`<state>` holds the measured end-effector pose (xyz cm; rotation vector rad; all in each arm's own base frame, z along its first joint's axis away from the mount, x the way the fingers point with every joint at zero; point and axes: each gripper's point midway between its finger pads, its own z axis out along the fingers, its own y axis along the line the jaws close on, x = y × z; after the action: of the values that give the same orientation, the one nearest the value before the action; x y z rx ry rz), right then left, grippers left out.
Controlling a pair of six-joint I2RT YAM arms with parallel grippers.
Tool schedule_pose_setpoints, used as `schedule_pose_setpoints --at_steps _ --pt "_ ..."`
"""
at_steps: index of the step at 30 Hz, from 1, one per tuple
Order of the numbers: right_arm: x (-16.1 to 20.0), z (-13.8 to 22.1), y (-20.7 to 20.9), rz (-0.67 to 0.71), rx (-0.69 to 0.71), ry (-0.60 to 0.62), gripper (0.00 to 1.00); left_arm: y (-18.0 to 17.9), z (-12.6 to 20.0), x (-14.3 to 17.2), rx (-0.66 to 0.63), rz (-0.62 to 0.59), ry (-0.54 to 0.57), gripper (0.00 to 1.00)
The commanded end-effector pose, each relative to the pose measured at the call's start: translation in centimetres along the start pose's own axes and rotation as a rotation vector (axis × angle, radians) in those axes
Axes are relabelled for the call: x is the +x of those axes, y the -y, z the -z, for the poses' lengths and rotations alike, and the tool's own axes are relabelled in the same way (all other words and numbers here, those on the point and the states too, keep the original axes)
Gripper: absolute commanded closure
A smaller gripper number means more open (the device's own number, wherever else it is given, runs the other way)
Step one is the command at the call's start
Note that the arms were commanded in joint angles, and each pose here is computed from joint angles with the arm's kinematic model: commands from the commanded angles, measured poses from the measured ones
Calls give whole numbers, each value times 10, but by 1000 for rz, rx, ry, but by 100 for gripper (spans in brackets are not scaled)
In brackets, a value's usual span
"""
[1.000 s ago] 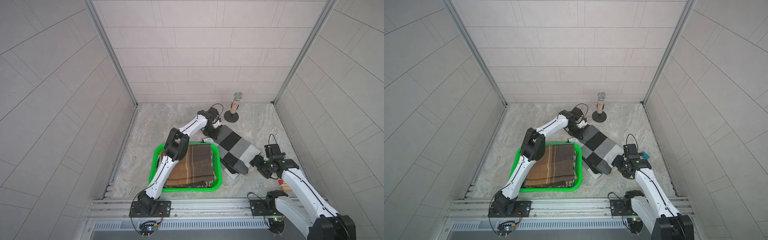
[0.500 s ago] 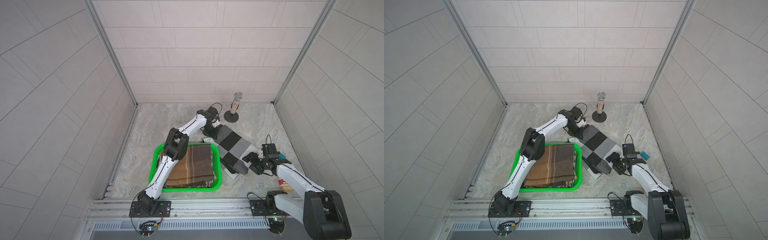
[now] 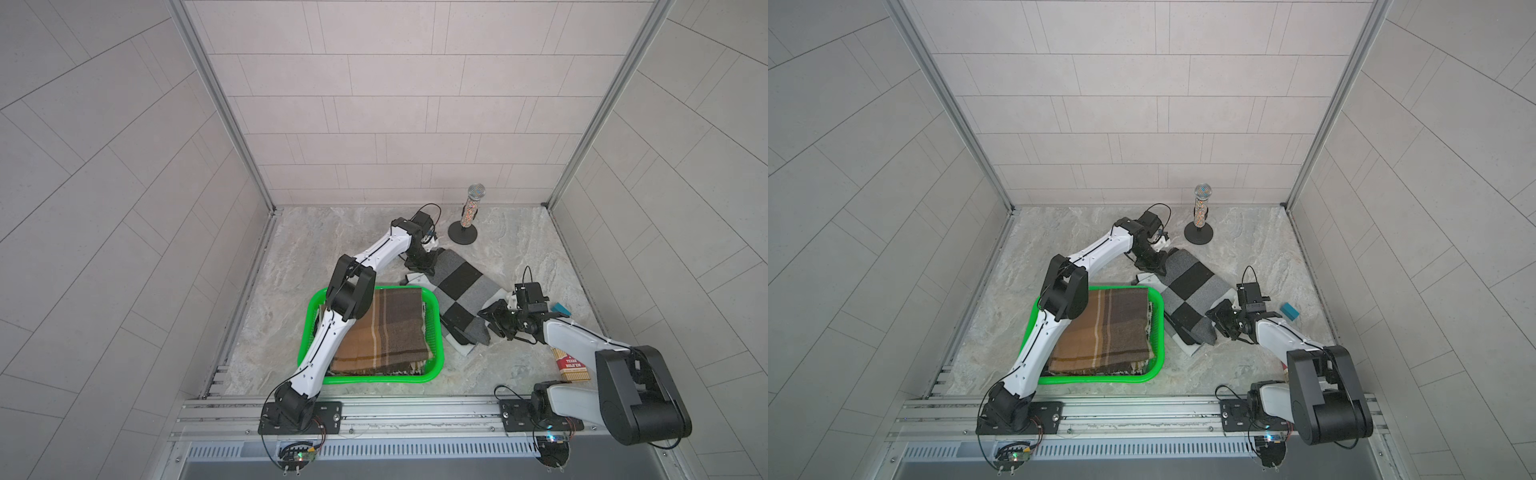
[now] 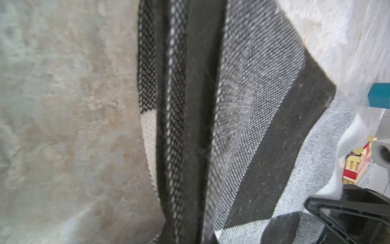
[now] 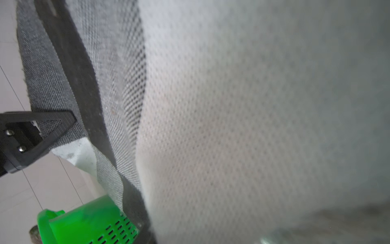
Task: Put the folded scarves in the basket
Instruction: Pick up the scarf at the center of the board.
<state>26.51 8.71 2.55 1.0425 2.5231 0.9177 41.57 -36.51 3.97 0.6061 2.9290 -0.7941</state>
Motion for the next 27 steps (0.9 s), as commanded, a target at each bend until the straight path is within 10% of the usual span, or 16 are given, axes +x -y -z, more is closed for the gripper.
schedule_pose_setpoints --at_steps 1,7,27 --pt "3 -5 20 -38 93 -3 74 24 29 -15 52 -4 71 100" --pt "-8 -2 12 -14 110 27 100 35 37 -21 94 45 94 100" --pt "-40 71 -77 152 44 153 100 72 103 -36 160 175 228 100"
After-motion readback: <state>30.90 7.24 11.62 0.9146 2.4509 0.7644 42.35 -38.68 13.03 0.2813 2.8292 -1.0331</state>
